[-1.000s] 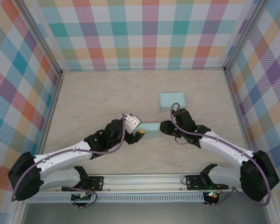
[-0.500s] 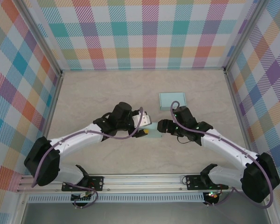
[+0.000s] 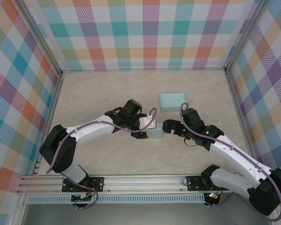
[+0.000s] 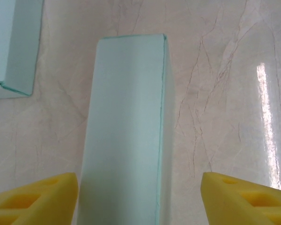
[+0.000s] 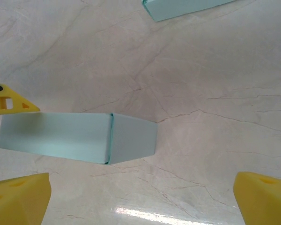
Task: Fold the paper box
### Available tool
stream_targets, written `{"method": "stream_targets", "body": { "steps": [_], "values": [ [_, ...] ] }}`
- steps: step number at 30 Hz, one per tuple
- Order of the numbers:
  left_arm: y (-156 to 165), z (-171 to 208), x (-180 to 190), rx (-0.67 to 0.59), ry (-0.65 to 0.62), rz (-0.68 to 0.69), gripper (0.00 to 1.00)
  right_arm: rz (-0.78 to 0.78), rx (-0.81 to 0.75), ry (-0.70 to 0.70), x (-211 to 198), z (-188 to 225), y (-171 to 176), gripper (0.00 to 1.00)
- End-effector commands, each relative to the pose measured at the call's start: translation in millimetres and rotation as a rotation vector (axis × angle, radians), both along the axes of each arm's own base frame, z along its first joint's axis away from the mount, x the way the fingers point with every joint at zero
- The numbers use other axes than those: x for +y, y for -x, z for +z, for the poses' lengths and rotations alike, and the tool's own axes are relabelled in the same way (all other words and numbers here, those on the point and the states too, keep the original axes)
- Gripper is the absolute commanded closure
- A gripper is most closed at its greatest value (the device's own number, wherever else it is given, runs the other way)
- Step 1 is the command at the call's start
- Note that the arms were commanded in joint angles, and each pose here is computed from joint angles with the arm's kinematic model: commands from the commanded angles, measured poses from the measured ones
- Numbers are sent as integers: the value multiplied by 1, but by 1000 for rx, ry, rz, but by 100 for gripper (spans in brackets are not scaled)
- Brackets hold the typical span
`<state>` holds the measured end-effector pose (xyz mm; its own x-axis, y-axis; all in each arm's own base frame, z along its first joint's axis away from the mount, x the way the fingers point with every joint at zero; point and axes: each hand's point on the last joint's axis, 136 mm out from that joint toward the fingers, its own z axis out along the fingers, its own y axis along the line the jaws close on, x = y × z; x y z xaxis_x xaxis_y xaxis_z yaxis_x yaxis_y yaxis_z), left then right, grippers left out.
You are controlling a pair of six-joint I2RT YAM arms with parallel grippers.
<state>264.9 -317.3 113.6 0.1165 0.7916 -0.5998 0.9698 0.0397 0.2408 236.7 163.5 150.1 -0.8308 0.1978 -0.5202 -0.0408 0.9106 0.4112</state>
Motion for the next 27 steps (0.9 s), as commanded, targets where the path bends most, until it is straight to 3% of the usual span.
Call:
{"method": "stream_targets", "body": {
  "steps": [1, 11, 18, 22, 27],
  "values": [
    [-5, -2, 2, -8, -28, -8, 34, -27, -23, 23, -8, 10, -3, 0],
    [-17, -4, 11, -89, -64, 38, 58, -90, -45, 48, -22, 13, -3, 0],
    [-53, 16, 30, -377, -93, 140, 61, -155, -79, 66, -37, 20, -2, 0],
    [-86, 14, 49, -593, -199, 204, 61, -181, -101, 75, -46, 26, 0, 0],
    [-122, 4, 54, -701, -217, 240, 61, -180, -112, 77, -48, 30, 2, 0]
  ]
}}
